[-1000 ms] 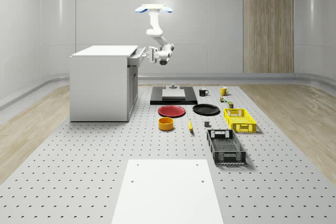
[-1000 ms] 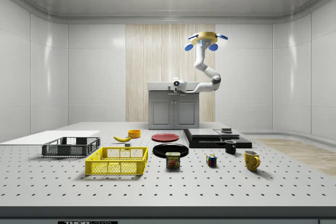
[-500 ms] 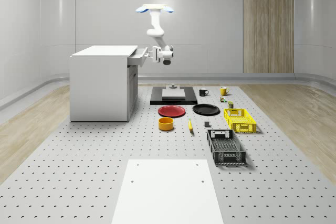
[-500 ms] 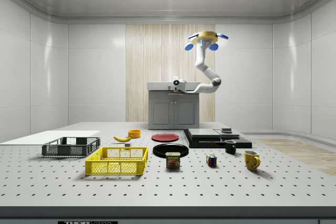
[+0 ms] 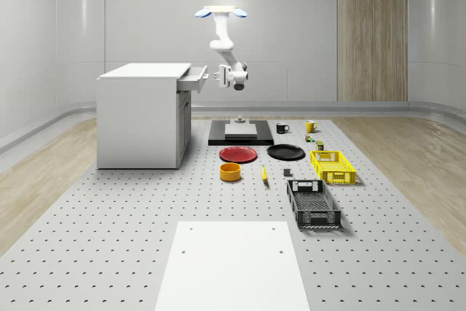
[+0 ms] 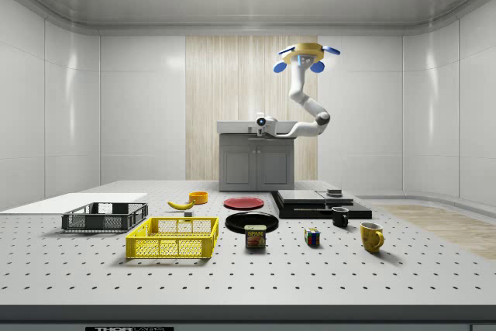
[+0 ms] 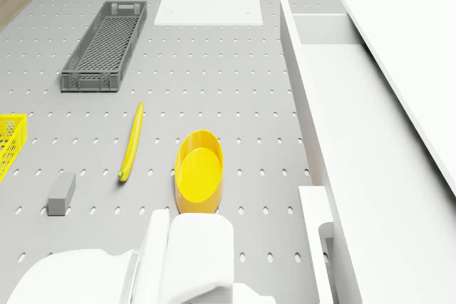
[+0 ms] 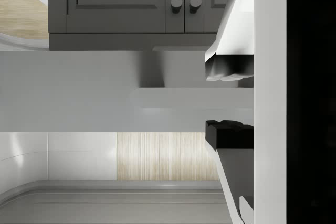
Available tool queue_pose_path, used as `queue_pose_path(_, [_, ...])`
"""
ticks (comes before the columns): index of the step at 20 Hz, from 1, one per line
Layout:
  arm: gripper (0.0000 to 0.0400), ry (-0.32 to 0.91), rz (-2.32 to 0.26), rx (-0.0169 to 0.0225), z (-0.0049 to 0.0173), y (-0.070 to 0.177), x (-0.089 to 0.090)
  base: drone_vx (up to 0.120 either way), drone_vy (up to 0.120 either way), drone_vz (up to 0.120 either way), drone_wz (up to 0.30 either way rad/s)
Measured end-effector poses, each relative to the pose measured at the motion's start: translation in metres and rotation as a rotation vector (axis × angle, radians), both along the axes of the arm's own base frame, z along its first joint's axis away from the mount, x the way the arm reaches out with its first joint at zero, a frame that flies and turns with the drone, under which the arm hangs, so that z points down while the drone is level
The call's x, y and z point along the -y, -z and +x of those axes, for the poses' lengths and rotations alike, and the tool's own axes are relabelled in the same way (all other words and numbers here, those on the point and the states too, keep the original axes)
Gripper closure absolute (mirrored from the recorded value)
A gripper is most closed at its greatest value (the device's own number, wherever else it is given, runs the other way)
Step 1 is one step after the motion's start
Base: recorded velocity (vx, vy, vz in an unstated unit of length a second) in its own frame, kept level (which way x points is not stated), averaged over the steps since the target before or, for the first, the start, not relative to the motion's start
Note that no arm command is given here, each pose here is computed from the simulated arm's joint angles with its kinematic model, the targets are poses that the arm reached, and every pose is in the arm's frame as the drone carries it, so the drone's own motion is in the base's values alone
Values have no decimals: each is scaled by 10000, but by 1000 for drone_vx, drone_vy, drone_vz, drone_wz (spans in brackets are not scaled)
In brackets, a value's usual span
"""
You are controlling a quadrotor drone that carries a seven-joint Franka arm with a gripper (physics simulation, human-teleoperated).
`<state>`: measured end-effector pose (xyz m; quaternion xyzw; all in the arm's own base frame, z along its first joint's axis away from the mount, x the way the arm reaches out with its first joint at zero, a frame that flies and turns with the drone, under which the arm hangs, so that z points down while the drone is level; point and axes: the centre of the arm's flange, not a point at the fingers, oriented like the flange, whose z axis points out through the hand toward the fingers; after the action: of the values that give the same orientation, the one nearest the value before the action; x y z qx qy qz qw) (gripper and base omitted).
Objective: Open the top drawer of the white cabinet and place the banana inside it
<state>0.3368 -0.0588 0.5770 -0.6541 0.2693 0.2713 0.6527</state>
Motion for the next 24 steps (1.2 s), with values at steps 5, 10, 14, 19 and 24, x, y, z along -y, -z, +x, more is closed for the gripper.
queue_pose_path(5, [294, 12, 0, 11, -1, -2, 5, 0, 104, 0, 0])
queue_pose_path(10, [293, -40, 5291, -23, -21, 448, -90, 0, 0, 0, 0])
queue_pose_path(14, [293, -81, 10247, 14, -9, 824, -458, 0, 60, 0, 0])
queue_pose_path(19, [294, -61, 13445, 6, -3, 962, -762, 0, 120, 0, 0])
queue_pose_path(24, [295, -31, 14785, -10, -1, 992, -897, 40, 88, 0, 0])
